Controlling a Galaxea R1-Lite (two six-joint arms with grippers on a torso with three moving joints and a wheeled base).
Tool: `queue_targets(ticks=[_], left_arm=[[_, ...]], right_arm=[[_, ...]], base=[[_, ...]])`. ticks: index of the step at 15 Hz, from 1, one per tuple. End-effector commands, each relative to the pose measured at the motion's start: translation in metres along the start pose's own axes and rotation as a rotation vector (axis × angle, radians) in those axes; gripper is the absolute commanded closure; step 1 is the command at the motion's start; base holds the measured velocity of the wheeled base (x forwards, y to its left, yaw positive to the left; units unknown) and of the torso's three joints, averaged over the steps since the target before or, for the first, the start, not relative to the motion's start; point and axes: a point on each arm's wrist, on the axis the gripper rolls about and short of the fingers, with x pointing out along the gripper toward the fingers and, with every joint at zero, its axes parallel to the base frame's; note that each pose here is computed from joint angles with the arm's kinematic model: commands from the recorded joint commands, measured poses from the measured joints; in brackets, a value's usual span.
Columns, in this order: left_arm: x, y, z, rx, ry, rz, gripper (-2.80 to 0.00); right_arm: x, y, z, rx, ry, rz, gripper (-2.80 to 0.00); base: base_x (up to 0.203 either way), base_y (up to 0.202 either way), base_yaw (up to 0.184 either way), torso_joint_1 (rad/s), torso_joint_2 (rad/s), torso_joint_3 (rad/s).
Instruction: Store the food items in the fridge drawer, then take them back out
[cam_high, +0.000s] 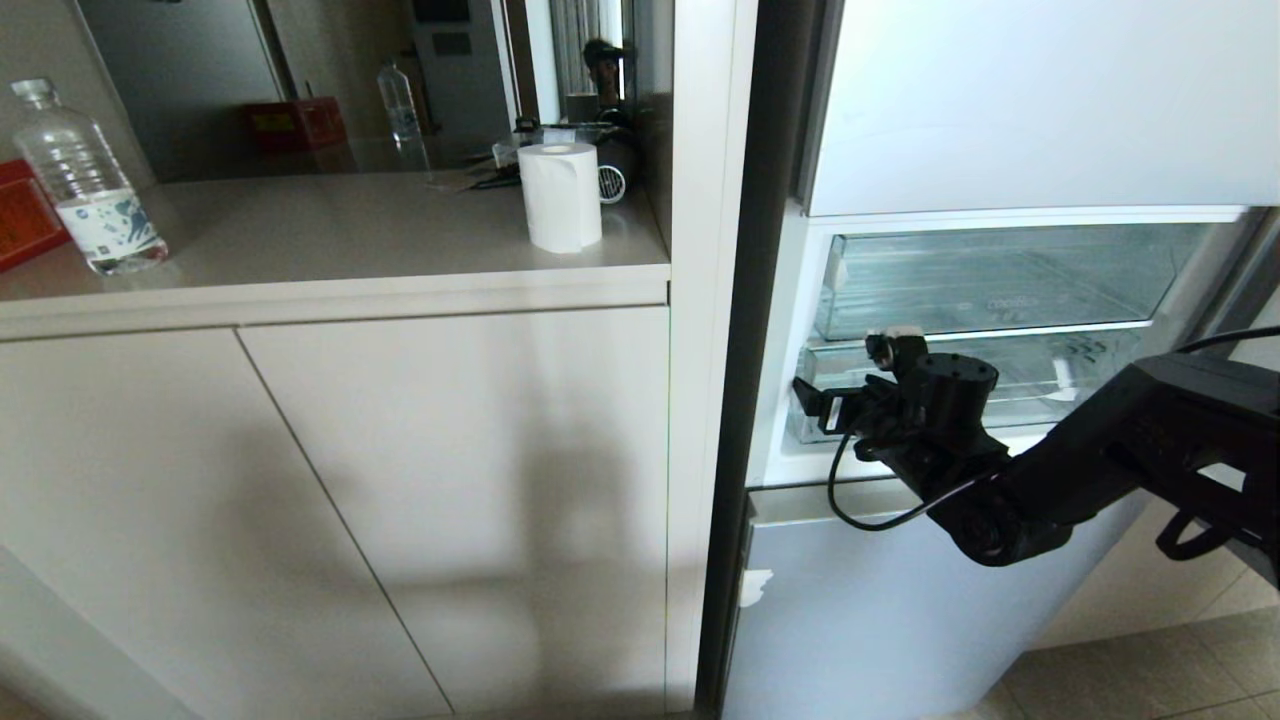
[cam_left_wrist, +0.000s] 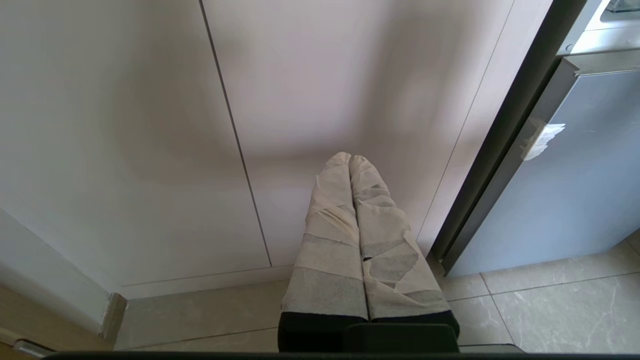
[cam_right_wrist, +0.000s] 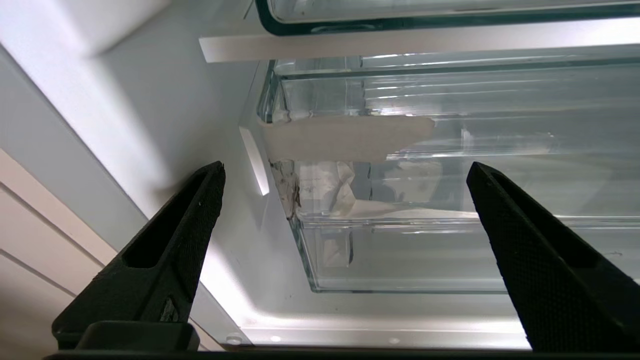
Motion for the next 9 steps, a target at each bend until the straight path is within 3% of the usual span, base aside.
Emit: queue_targets(ticks=[1, 6, 7, 9], left_arm=[[-0.0001, 0.0, -0.0002, 0.0, 0.0, 0.002, 0.0], [-0.0001, 0.0, -0.0002, 0.0, 0.0, 0.001, 0.0], [-0.0001, 0.0, -0.0002, 0.0, -0.001, 0.001, 0.0], [-0.0001, 0.0, -0.0002, 0.0, 0.0, 0.001, 0.0]], right_arm=[[0.002, 0.0005, 0.0, 0.004, -0.008, 0.0, -2.8], [0.0049, 0.0003, -0.0007, 0.009, -0.004, -0.023, -2.8], [0.0046, 0.0003, 0.0004, 0.011, -0.005, -0.025, 0.0], [0.0055, 0.0012, 0.0016, 0.009, -0.007, -0.023, 0.0]], base=[[0.0, 0.0, 0.0, 0.0, 0.0, 0.0], [0.0, 0.0, 0.0, 0.0, 0.0, 0.0], [0.0, 0.0, 0.0, 0.0, 0.0, 0.0], [0.0, 0.0, 0.0, 0.0, 0.0, 0.0]])
